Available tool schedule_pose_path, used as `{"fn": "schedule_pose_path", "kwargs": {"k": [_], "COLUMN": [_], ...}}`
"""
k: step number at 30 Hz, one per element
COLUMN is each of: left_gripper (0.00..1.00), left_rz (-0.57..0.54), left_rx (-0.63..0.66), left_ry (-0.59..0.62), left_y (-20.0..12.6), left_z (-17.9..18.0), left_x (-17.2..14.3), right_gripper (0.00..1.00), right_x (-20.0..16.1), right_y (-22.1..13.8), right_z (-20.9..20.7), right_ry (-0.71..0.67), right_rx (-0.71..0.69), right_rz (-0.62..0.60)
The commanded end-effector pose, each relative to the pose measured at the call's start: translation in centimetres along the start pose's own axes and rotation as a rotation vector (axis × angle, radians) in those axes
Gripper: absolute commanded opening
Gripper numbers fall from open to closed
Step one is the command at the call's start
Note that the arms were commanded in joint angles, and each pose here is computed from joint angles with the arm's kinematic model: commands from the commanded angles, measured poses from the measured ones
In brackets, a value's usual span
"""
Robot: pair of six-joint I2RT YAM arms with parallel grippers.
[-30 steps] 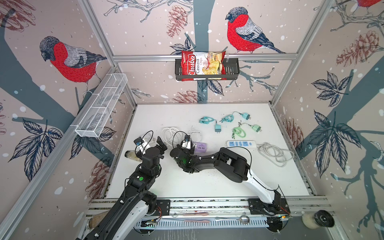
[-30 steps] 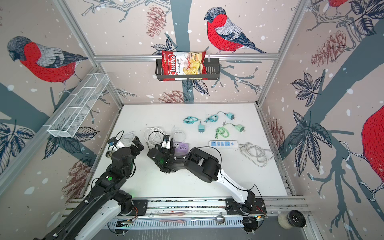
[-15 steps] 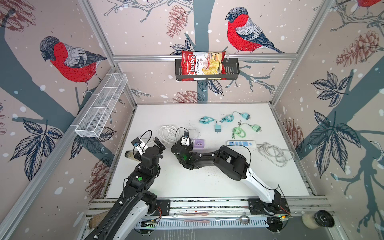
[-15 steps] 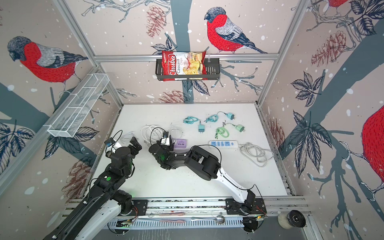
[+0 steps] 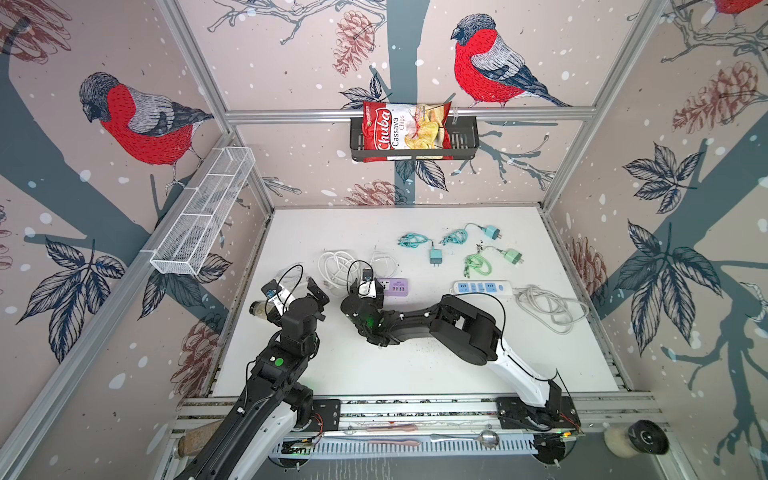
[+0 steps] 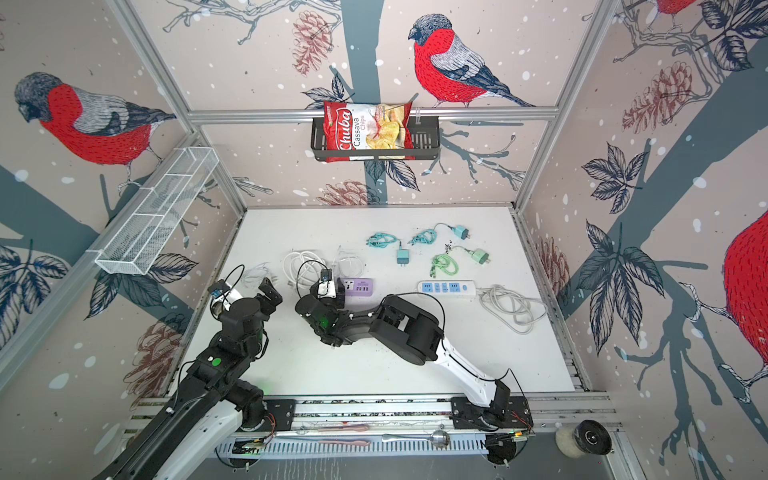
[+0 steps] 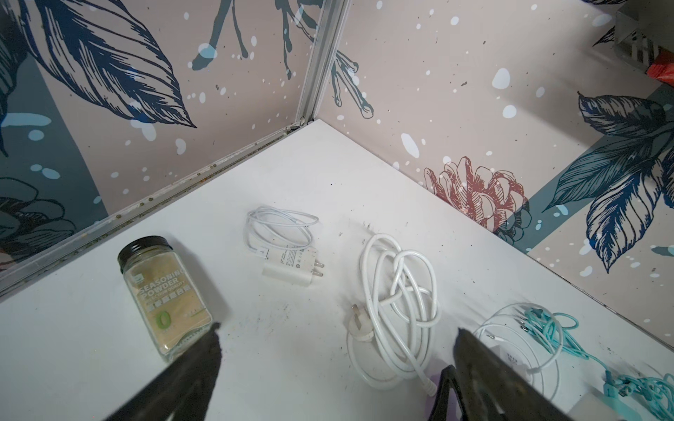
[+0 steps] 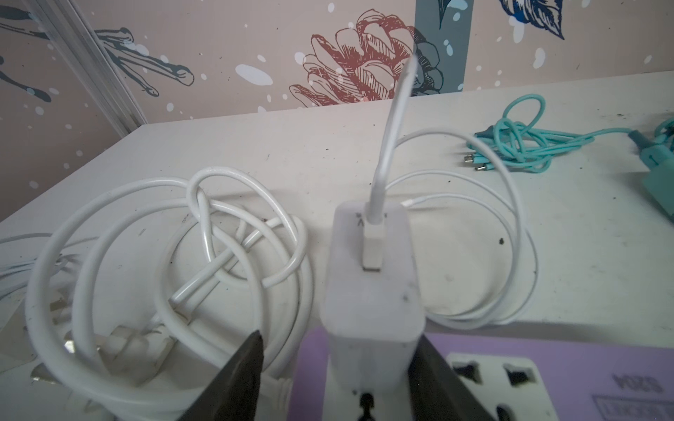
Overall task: Insert plugs into power strip
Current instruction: Insert the plug into the socket.
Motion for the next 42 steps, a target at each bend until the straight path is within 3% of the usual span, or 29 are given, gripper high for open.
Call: {"fn": "schedule_pose_path", "kwargs": {"k": [1, 13, 28, 34, 37, 42], "left_gripper": [0.98, 0.98, 0.98, 0.98, 0.98, 0.91], "left_rz": [-0.012, 0.004, 0.123, 0.189, 0.225, 0.290], "left_rx": [0.002, 0.040, 0.177, 0.239, 0.293, 0.311], "left_ry": [-0.012, 0.003, -0.005, -0.062, -0.042, -0.067], "left_y": [0.1, 0.7, 4.8, 7.2, 8.4, 10.6], "left_z": [0.1, 0.4, 2.2, 4.0, 4.2, 4.0], "left_x": [0.1, 0.0, 0.7, 1.6, 1.8, 1.4], "right_gripper": [0.65, 0.71, 0.72, 0.72, 0.71, 0.70], "right_x": [-2.7, 2.9, 10.4, 13.6, 14.1, 14.5], "right_y": [-0.2, -3.3, -7.4, -6.6, -4.9, -3.3], "right_z": [-0.4, -3.0, -6.3, -9.8, -12.2, -15.5], "right_ry": [-0.070, 0.024, 0.144, 0.142, 0.151, 0.117], "right_rx": [0.039, 0.057, 0.176, 0.211, 0.270, 0.359], "right_rz": [0.120, 0.091, 0.099, 0.183, 0.273, 0.320]}}
Point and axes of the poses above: each gripper's point midway between its finger pads, its own y axis out along the fingers, its own z axis along the line the jaws close on, x = y × z, the point moved 6 cm from there along -y, back along the fingers, and after that the axes turned 6 degrees about -y, right-handed, at the moved point
